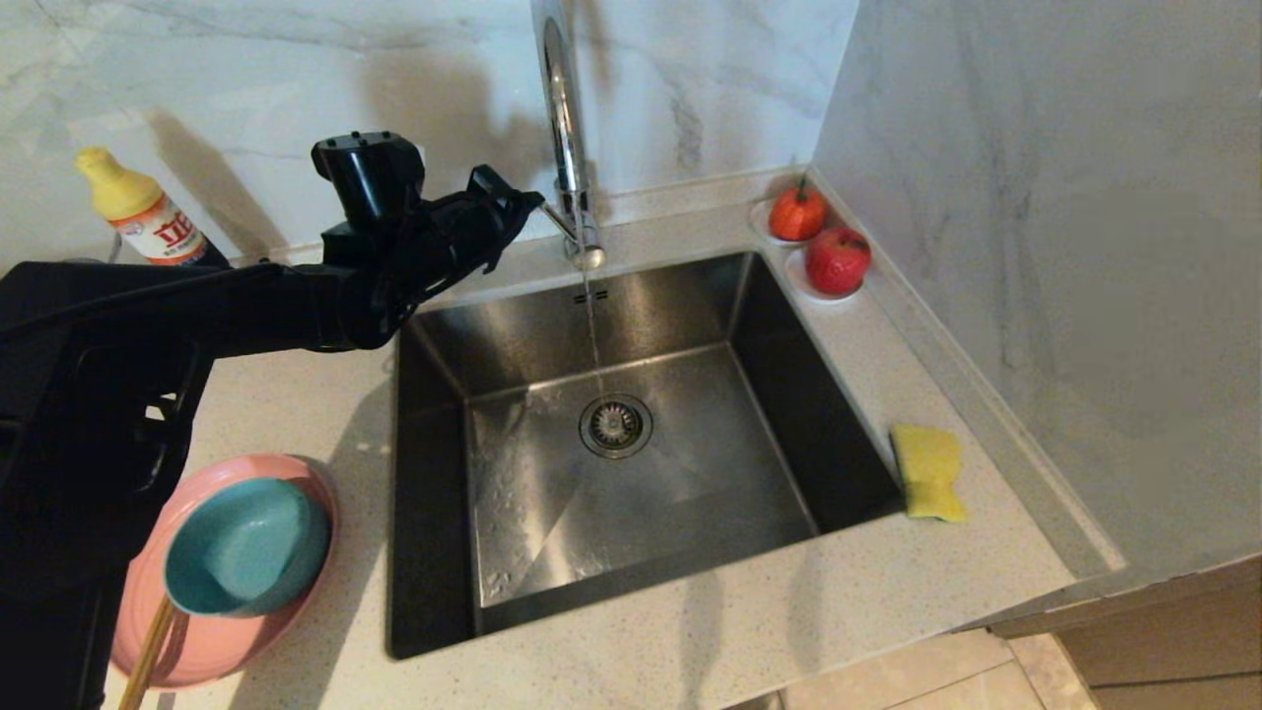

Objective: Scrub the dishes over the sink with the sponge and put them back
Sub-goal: Turn on the faucet

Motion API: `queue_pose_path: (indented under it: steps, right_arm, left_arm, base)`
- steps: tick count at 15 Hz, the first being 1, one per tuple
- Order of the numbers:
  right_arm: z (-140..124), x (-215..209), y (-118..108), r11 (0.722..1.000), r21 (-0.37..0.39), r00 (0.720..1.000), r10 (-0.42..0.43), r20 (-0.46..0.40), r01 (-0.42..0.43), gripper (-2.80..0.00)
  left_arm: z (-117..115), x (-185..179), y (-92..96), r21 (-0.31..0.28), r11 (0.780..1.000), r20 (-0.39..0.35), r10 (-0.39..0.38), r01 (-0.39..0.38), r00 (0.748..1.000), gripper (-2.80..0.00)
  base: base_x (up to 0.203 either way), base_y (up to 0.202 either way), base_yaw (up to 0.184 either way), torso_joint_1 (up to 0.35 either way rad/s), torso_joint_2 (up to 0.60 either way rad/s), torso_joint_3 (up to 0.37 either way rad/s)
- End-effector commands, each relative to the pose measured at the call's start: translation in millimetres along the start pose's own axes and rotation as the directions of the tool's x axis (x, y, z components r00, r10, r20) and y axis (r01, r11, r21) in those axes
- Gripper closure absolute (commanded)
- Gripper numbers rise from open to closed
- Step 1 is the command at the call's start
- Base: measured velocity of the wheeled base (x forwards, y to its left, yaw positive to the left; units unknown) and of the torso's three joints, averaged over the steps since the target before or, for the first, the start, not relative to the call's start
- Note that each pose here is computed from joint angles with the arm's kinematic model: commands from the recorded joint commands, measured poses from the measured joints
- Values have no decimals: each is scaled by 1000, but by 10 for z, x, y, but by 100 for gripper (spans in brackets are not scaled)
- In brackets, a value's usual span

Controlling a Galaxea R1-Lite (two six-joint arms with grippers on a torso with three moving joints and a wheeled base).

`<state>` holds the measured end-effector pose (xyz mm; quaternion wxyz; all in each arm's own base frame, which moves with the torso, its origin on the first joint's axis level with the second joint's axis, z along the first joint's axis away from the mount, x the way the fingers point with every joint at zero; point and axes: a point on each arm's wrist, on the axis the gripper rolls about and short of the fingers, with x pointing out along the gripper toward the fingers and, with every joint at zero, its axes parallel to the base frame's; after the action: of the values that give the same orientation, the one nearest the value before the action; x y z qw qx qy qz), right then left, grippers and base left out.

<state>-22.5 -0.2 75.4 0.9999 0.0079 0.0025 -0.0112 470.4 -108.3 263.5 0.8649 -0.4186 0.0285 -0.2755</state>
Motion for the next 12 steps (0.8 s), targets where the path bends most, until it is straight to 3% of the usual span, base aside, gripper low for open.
queue_pose_path:
  steps: [1, 12]
  right_arm:
    - [-3, 0, 0, 1000, 0, 1000, 1, 0, -1, 0]
    - [0, 0, 0, 1000, 0, 1000, 0, 0, 0, 0]
  left_arm:
    - [-2, -1, -56, -4, 1000, -8, -29, 29, 1000, 0]
    - [-132, 46, -83, -10, 998, -51, -61, 61, 997, 0]
  base:
    - [0, 0, 0, 0, 0, 0]
    - [0, 0, 0, 0, 0, 0]
